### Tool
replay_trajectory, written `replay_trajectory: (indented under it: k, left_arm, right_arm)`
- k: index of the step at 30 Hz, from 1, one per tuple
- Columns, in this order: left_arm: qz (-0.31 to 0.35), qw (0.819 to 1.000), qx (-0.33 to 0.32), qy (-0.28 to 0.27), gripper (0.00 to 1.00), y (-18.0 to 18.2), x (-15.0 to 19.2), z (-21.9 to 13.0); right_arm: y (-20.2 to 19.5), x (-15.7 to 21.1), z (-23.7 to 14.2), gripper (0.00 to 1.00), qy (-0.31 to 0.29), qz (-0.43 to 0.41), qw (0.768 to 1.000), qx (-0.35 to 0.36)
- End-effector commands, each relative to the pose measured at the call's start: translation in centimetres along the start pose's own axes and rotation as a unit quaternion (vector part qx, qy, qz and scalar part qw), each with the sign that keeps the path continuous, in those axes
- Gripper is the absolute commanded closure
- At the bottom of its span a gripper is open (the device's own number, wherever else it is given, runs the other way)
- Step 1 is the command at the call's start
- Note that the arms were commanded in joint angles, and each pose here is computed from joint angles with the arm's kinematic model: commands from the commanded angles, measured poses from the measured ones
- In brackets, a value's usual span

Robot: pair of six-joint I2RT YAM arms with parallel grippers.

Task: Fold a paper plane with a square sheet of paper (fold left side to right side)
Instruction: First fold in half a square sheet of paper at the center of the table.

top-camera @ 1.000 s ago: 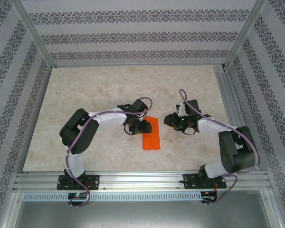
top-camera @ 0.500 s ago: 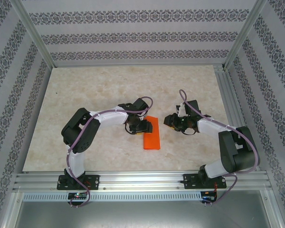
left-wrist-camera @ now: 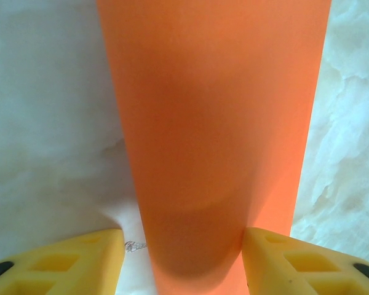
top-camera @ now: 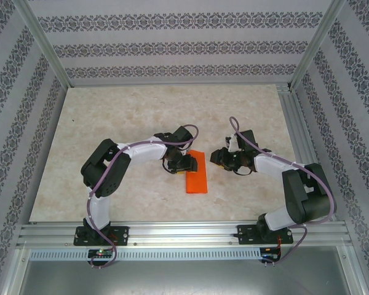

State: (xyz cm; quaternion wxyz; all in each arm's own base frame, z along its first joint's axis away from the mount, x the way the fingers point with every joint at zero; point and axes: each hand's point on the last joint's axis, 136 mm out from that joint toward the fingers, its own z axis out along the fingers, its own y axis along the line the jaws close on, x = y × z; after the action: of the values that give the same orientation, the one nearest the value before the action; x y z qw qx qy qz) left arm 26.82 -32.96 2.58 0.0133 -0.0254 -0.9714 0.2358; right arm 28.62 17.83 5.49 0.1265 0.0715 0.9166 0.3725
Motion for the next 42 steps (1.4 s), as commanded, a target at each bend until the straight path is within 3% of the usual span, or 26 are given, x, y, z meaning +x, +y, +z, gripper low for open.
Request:
replay_trajectory:
  k: [1, 36, 42]
  left_arm:
    - [0.018, 1.000, 0.004, 0.000, 0.44, -0.6, -0.1, 2.3]
    - [0.006, 1.000, 0.001, 0.012, 0.41, -0.6, 0.3, 3.6]
    - [0.007, 1.000, 0.000, 0.015, 0.41, -0.7, 0.4, 3.9]
  right_arm:
    - [0.0, 0.7, 0.6, 0.64, 0.009, -0.005, 1.000, -0.002]
    - [0.4, 1.4, 1.2, 0.64, 0.018, -0.007, 1.000, -0.003]
    - [0.4, 1.7, 1.4, 0.69, 0.024, -0.008, 1.000, -0.005]
